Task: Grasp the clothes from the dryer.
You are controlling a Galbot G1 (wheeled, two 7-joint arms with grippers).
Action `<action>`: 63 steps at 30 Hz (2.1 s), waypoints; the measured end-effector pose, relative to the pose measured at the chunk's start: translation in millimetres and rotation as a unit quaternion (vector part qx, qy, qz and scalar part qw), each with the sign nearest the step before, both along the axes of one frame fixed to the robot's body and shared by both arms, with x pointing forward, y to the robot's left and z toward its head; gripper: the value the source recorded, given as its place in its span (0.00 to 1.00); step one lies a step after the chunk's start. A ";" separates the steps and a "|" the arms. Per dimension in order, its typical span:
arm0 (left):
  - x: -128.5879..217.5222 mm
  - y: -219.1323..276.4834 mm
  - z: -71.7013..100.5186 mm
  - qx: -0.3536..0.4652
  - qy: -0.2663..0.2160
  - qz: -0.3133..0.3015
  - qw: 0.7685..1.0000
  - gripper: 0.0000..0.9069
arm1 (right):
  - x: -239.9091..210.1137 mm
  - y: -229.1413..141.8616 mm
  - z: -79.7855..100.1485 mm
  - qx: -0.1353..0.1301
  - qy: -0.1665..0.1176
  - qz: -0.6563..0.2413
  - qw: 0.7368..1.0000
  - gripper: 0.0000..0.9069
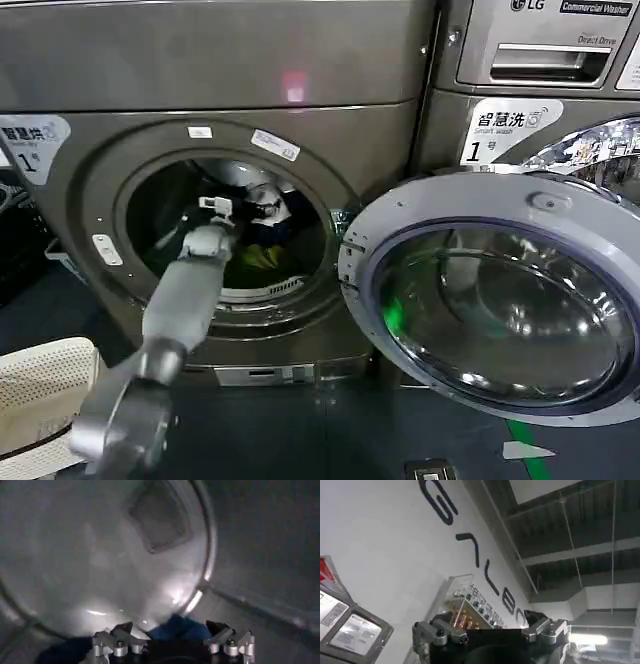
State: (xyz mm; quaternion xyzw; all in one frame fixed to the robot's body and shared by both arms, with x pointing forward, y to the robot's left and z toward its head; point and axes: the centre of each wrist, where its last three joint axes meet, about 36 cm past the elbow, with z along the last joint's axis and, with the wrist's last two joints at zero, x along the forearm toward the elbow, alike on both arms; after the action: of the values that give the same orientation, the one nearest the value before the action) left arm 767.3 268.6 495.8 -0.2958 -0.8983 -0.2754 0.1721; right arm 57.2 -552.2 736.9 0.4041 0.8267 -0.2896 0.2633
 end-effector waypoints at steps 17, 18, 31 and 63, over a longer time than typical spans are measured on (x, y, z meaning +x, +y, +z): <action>9.1 6.7 -1.3 0.383 0.111 -0.129 0.908 1.00 | 1.4 1.7 -2.9 0.001 -0.001 0.004 1.000 1.00; 8.8 5.6 -3.7 0.393 0.115 -0.131 0.903 1.00 | 2.1 1.8 -3.4 0.001 0.000 0.005 1.000 1.00; 3.3 -11.6 -31.5 0.410 0.121 -0.124 0.895 0.00 | 4.5 -2.1 -9.2 0.005 -0.001 0.004 1.000 1.00; -68.5 -44.2 -64.3 -0.158 -0.214 0.174 0.948 0.00 | 13.9 -4.6 -12.6 0.007 0.008 0.001 1.000 1.00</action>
State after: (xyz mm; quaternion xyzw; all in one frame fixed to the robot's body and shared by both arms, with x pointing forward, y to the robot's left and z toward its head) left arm 698.9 224.4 431.6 -0.0926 -0.9835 -0.1527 -0.0283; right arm 71.1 -556.8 724.3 0.4023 0.8315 -0.2868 0.2540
